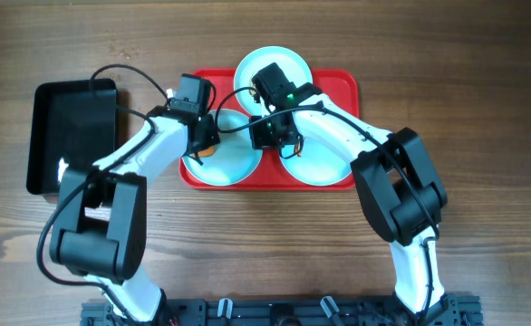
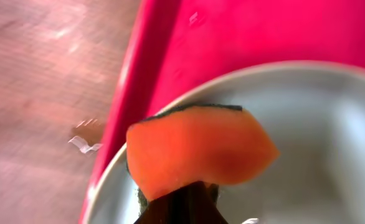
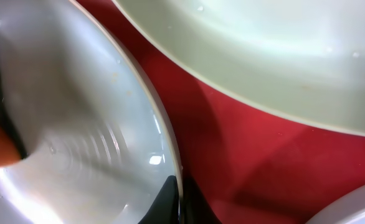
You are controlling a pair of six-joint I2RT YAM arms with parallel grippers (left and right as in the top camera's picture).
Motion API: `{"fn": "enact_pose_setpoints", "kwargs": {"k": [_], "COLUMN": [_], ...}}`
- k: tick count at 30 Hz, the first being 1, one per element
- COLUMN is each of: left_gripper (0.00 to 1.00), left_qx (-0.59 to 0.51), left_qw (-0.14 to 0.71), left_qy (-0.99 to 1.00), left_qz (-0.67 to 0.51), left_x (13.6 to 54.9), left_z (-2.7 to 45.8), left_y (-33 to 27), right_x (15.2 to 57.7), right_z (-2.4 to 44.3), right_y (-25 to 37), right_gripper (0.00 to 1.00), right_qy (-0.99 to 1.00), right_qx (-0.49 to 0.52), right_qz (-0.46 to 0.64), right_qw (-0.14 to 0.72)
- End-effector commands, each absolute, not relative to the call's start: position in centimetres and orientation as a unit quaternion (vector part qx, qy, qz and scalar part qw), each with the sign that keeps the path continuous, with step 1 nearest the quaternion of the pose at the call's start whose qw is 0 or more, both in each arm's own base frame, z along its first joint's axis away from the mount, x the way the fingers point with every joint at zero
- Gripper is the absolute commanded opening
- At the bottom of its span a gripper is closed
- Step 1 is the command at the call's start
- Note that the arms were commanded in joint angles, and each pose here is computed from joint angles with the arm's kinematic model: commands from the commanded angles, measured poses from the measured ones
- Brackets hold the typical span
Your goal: Clean dirty plates on tray and stack at the side
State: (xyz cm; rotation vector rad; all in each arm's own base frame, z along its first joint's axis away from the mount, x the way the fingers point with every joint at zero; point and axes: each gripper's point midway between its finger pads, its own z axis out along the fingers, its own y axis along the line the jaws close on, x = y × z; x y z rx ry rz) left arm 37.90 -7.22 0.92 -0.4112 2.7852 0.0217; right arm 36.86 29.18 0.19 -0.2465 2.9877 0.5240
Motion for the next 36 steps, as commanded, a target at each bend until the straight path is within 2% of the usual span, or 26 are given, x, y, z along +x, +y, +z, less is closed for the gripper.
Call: {"fn": "enact_pose_setpoints", "kwargs": {"k": [1, 5, 8, 11, 19, 24, 30, 36], "left_gripper": [0.04, 0.04, 0.04, 0.04, 0.04, 0.04, 0.04, 0.04], "left_qx": [-0.136, -0.121, -0.101, -0.092, -0.097, -0.104, -0.111, -0.122], "left_qw": [0.173, 0.2, 0.188, 0.17, 0.094, 0.056, 0.062, 0.085], "left_qy": [0.973, 0.972, 0.974, 0.975, 0.985, 0.992, 0.985, 0.973], "left_qz": [0.072, 0.004, -0.075, -0.109, -0.104, -0.035, 0.115, 0.176], "left_x": [36.0, 36.4, 36.5, 36.2, 34.2, 32.3, 31.3, 31.9], "left_z": [2.1, 4.7, 4.7, 4.0, -0.6, -2.5, -2.1, -1.4], "left_y": [-5.4, -8.4, -11.7, -13.3, -14.0, -11.6, -5.9, -3.0], "right_x": [35.1, 35.1, 35.1, 35.0, 34.9, 34.8, 34.8, 34.8], "right_z": [-2.9, -2.9, -2.9, -2.8, -2.8, -2.8, -2.8, -2.8], "right_y": [28.2, 28.3, 28.3, 28.4, 28.5, 28.4, 28.4, 28.4], "right_gripper": [0.04, 0.04, 0.04, 0.04, 0.04, 0.04, 0.04, 0.04], "right_qy": [0.987, 0.986, 0.986, 0.986, 0.985, 0.986, 0.986, 0.986], "right_qx": [-0.077, -0.077, -0.077, -0.078, -0.078, -0.078, -0.078, -0.079], "right_qz": [0.144, 0.144, 0.146, 0.15, 0.151, 0.15, 0.15, 0.15], "right_qw": [0.007, 0.007, 0.006, 0.003, 0.001, -0.001, -0.001, -0.001]}}
